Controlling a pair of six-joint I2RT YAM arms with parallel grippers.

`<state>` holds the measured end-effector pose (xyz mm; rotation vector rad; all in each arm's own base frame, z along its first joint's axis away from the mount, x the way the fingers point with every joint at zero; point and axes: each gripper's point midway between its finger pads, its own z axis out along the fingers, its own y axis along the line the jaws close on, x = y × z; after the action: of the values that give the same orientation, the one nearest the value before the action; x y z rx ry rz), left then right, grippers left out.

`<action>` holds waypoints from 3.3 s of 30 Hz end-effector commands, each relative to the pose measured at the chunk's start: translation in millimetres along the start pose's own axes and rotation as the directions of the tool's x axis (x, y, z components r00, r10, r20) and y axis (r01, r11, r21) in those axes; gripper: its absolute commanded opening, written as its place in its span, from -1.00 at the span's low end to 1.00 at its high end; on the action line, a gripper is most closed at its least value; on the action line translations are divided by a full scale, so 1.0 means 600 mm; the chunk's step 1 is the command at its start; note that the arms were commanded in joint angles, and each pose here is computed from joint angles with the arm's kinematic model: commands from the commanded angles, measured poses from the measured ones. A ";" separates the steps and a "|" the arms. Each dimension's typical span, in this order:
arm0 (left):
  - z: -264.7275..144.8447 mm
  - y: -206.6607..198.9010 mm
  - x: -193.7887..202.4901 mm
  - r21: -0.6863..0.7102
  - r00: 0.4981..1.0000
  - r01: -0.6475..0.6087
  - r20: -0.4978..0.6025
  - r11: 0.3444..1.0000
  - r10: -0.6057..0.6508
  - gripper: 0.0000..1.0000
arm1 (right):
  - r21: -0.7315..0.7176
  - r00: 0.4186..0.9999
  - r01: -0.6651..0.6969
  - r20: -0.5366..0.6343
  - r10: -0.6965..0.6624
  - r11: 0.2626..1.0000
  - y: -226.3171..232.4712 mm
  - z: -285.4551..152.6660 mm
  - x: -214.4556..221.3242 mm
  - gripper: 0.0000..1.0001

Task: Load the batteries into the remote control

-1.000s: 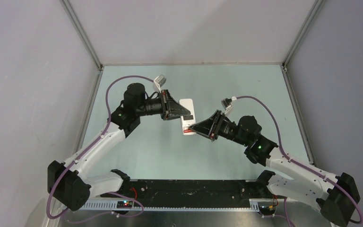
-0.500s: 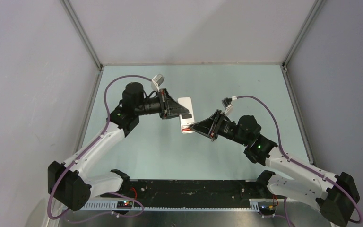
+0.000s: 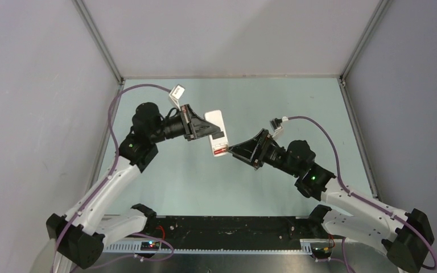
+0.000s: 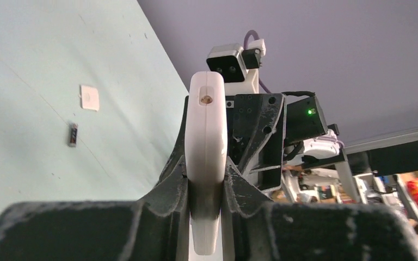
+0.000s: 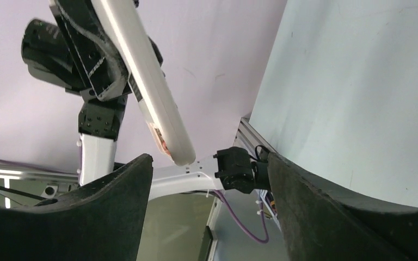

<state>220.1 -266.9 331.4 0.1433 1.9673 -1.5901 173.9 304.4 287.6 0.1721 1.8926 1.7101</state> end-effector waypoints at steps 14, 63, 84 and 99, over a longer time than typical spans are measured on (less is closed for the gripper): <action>-0.032 -0.047 -0.037 -0.028 0.928 -0.306 0.213 0.952 0.305 -1.00 | -0.073 0.985 -0.034 0.164 0.046 0.997 0.091 0.023 -0.047 0.48; -0.057 -0.095 -0.044 0.032 0.937 -0.237 0.271 0.971 0.219 -1.00 | -0.076 0.987 -0.131 0.088 0.137 0.989 0.076 0.070 -0.021 -1.00; -0.073 -0.078 -0.065 -0.022 0.897 -0.224 0.386 0.974 0.215 -1.00 | -0.104 0.986 -0.117 0.108 0.128 0.988 0.091 0.060 -0.027 -0.79; -0.056 -0.030 -0.054 -0.127 0.894 -0.310 0.297 0.942 0.334 -1.00 | 0.032 0.987 -0.054 0.154 0.049 0.998 0.057 -0.006 -0.034 0.72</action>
<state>225.2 -234.6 350.5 0.0977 1.7238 -1.2774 174.9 314.1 328.0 0.3319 1.8232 1.7369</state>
